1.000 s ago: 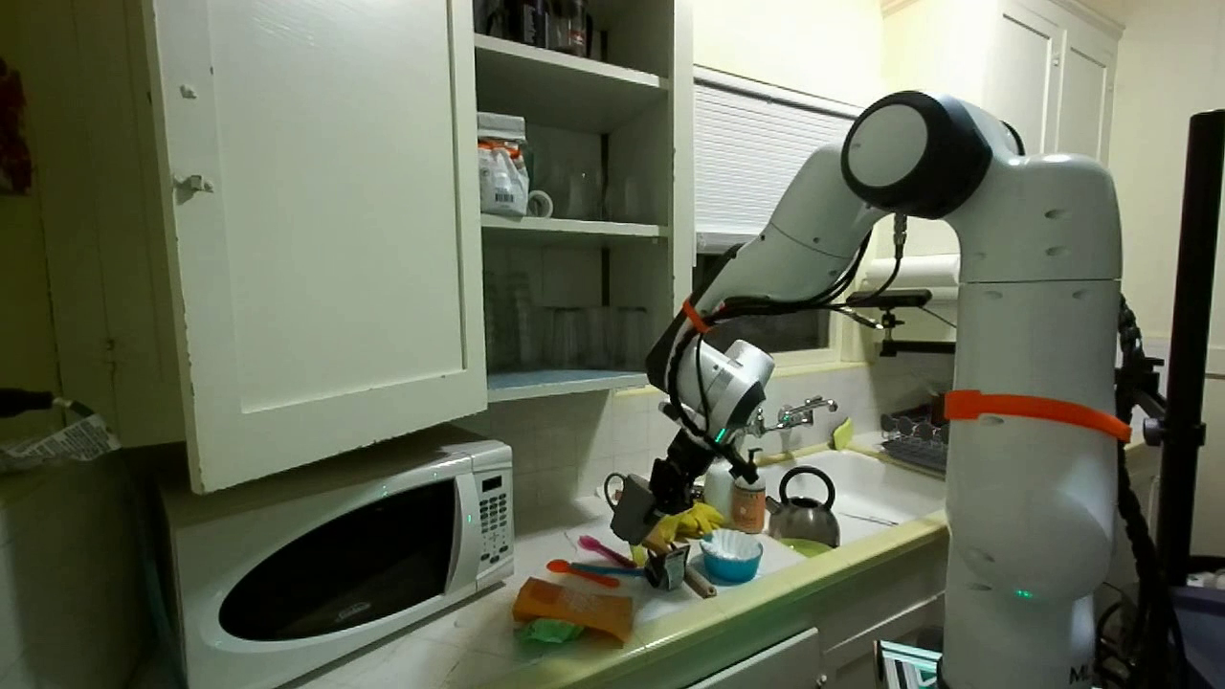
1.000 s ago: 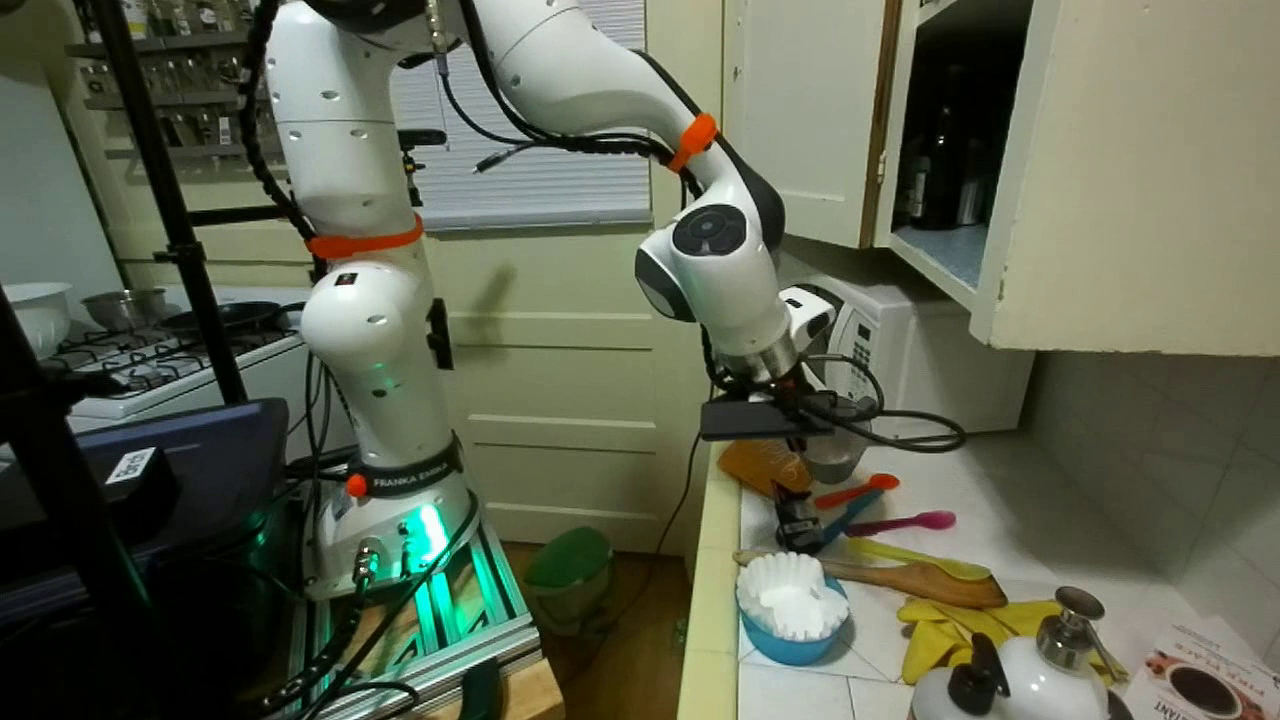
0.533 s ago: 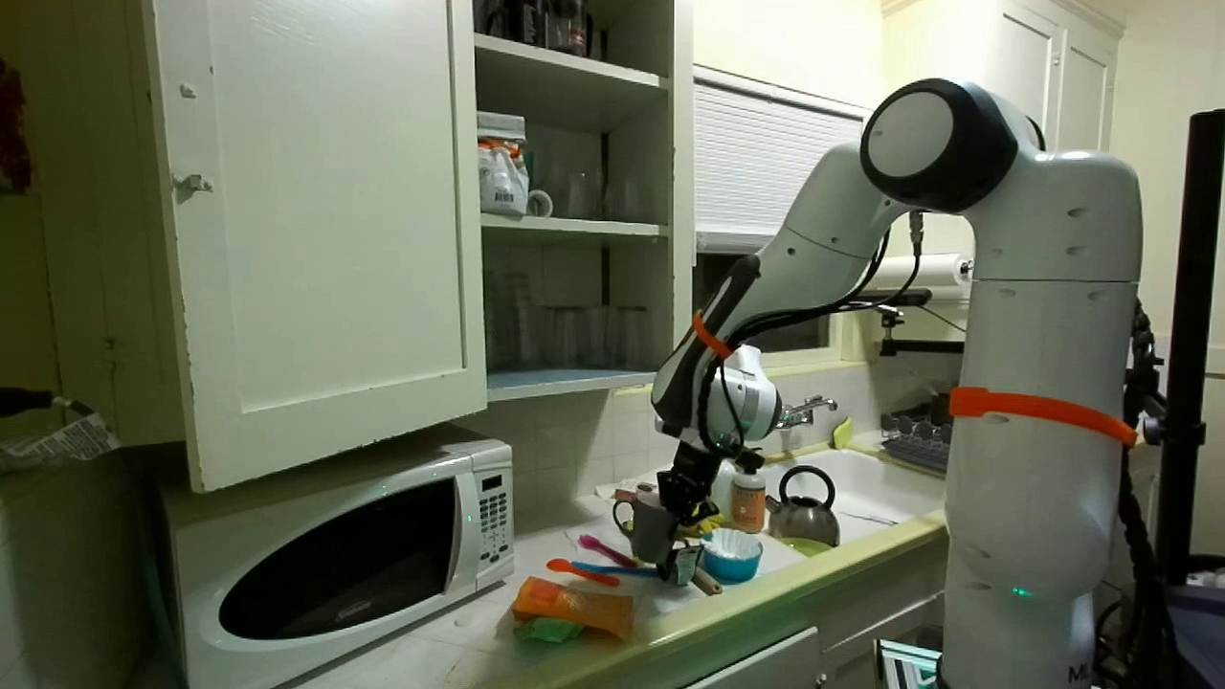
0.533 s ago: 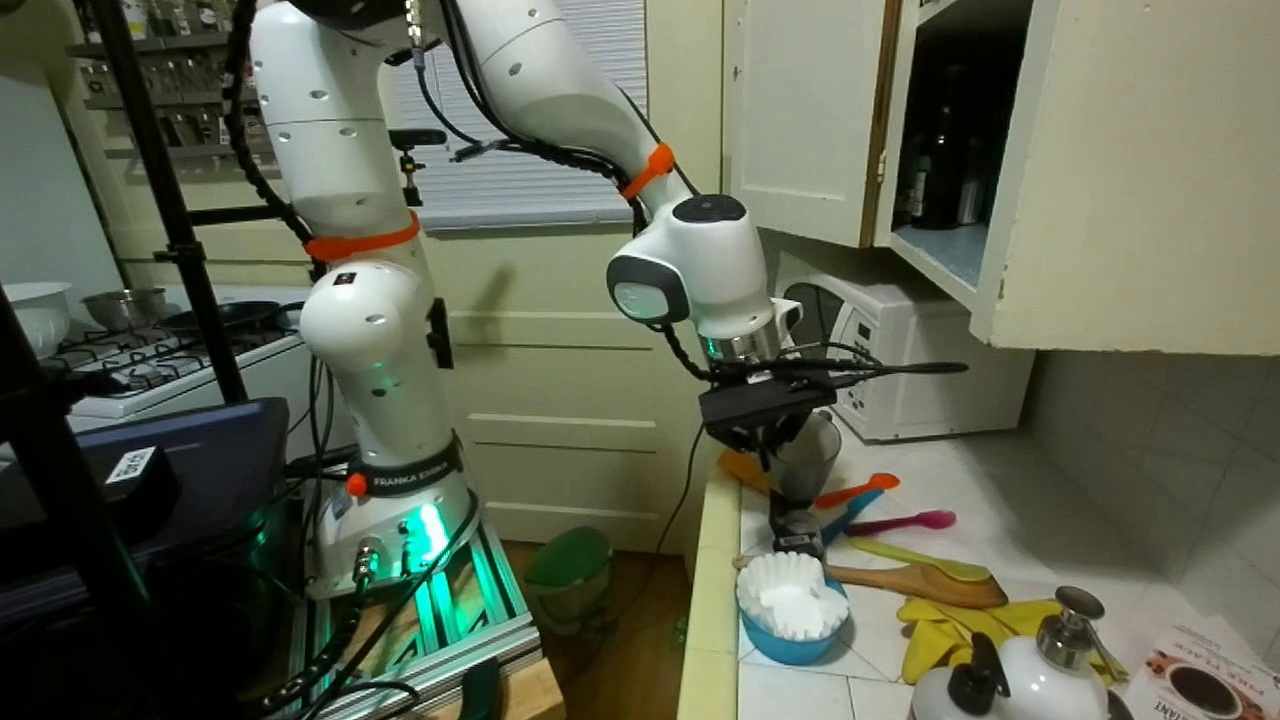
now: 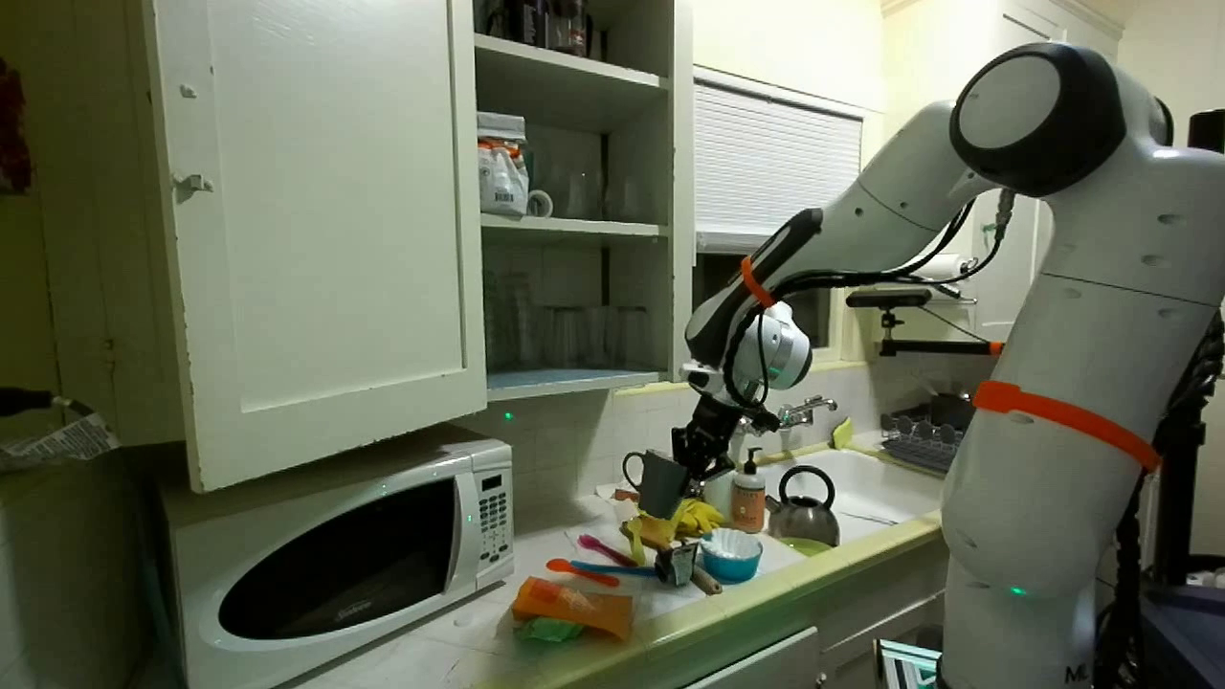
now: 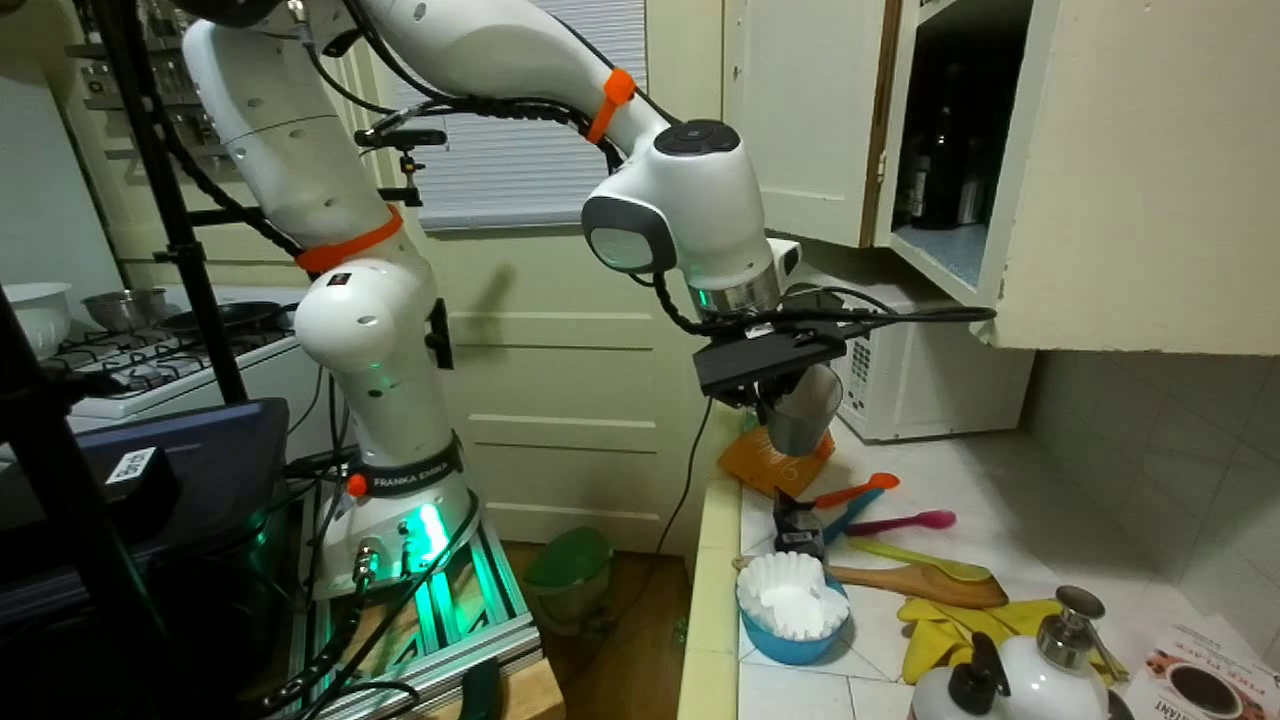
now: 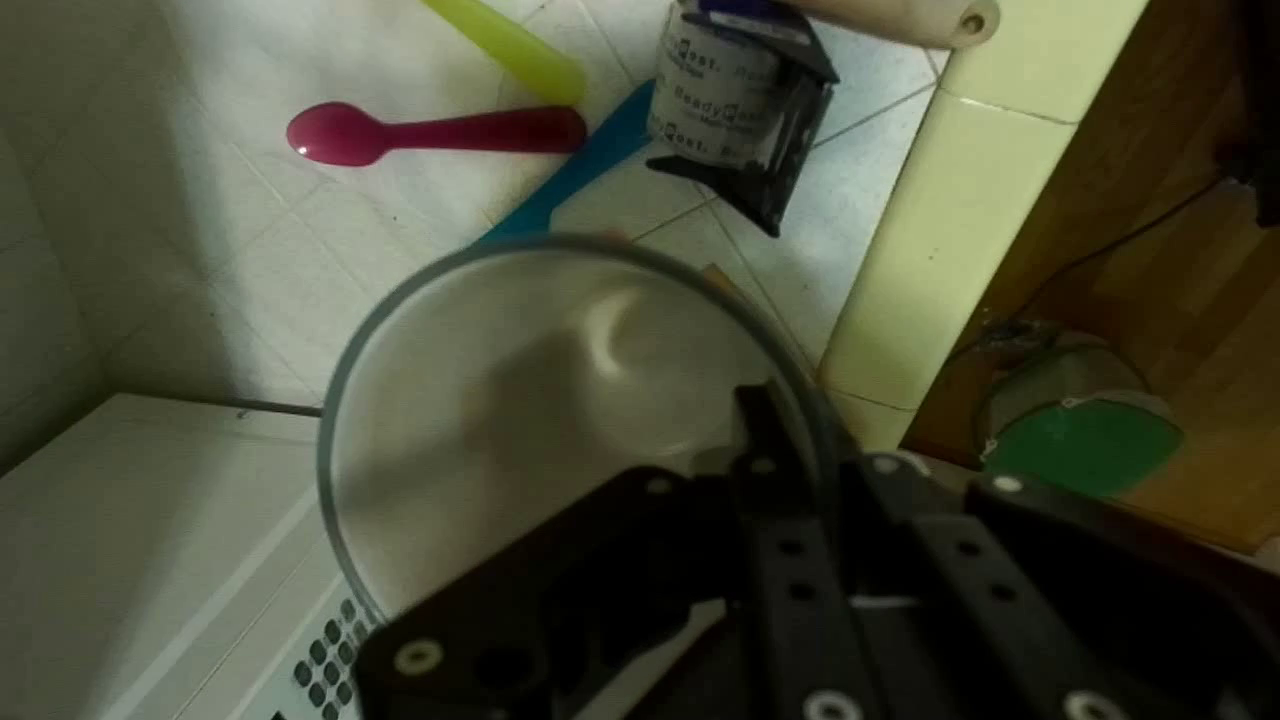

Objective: Place the grey mug upright.

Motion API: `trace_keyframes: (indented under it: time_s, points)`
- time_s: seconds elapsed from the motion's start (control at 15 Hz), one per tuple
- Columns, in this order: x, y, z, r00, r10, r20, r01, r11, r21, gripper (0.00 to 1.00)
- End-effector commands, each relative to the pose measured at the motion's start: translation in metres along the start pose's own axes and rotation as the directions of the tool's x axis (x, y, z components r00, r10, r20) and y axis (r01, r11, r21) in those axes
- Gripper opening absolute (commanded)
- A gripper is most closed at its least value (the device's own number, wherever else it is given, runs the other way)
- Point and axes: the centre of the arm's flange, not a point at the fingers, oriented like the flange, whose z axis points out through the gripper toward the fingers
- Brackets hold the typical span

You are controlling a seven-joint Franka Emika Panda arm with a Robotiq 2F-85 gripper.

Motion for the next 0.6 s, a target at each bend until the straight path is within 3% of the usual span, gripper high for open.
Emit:
trace_keyframes:
  time_s: [0.0, 0.07, 0.13, 0.27, 0.53]
  points:
    - [-0.002, -0.001, -0.004, 1.0, 0.003, -0.008, -0.003, 1.0, -0.002, 0.09]
    - [-0.002, -0.001, -0.006, 1.0, 0.004, -0.011, -0.004, 1.0, -0.004, 0.09]
    - [0.0, -0.005, 0.0, 0.998, -0.064, 0.017, 0.063, 0.997, 0.035, 0.02]
    - [0.017, -0.011, 0.002, 0.98, -0.187, 0.065, 0.181, 0.98, 0.085, 0.02]
    - [0.049, -0.014, 0.012, 0.913, -0.363, 0.186, 0.325, 0.923, 0.205, 0.02]
